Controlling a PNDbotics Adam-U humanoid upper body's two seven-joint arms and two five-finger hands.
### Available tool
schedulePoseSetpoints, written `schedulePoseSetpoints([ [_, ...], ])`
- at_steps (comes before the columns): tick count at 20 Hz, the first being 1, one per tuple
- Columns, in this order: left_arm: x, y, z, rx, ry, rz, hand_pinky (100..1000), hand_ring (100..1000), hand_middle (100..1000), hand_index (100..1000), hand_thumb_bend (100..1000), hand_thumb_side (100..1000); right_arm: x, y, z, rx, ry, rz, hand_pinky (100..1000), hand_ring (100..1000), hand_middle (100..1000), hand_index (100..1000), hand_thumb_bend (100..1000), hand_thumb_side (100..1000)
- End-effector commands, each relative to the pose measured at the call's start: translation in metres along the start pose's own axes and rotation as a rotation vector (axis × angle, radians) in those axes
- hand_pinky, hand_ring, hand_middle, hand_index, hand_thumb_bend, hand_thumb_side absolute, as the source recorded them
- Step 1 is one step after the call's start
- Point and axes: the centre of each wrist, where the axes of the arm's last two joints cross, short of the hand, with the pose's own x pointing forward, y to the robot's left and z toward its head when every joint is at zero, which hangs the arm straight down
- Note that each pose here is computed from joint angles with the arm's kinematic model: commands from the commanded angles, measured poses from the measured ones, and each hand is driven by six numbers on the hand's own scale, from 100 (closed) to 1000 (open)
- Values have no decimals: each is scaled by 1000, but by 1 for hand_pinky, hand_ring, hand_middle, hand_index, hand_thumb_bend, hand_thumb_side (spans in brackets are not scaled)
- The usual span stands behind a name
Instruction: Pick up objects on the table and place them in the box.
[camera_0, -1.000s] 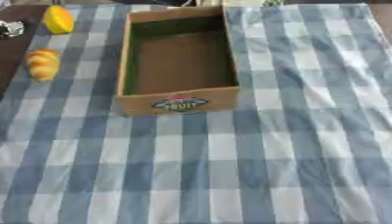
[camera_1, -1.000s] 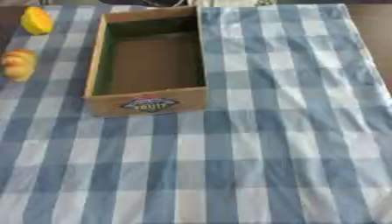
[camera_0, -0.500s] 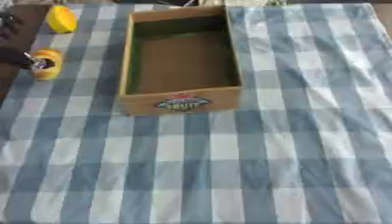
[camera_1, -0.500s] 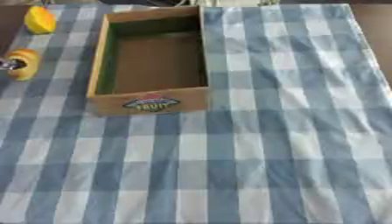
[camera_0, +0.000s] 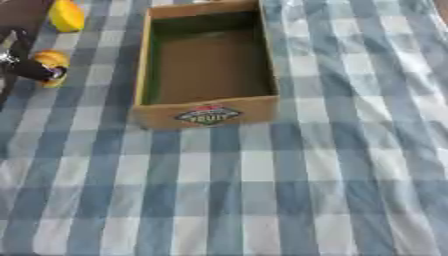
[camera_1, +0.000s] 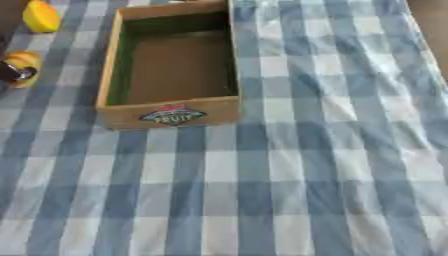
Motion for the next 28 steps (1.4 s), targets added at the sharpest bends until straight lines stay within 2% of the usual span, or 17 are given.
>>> schedulePoseSetpoints([
  [1,-4,12,-2,-5,25,0,785,747,687,847,552,293,7,-1,-7,13,-35,2,801,858,647,816,160,450],
  [2,-4,10,-3,-18,33,-9,776,738,673,834,517,310,7,-1,-7,13,-35,1,801,858,647,816,159,451],
  [6,-4,9,-4,-22,51,-38,751,670,597,765,425,254,7,-1,-6,12,-31,-1,801,858,647,817,157,452],
  [8,-3,9,-4,-11,51,-45,736,634,560,725,351,197,7,-1,-6,12,-30,-2,801,858,646,817,156,453],
  [9,-2,9,-4,-6,50,-46,720,616,545,709,298,112,7,-1,-6,12,-29,-3,801,858,646,817,156,453],
  [12,1,10,-2,20,41,-48,707,601,531,685,185,100,6,-1,-6,11,-26,-3,802,858,645,817,155,453],
  [16,14,25,5,78,-12,-22,705,593,526,672,103,100,6,-1,-5,12,-22,-2,802,858,645,817,154,453],
  [20,40,44,20,156,-143,2,694,577,510,649,100,100,6,-1,-4,11,-19,0,803,858,645,817,154,451],
  [22,63,51,29,199,-242,13,693,574,504,638,100,100,6,-1,-4,12,-21,0,803,858,646,818,154,450],
  [28,165,59,80,298,-640,33,691,573,503,630,100,106,7,1,-7,9,-30,-16,804,856,648,818,155,443],
])
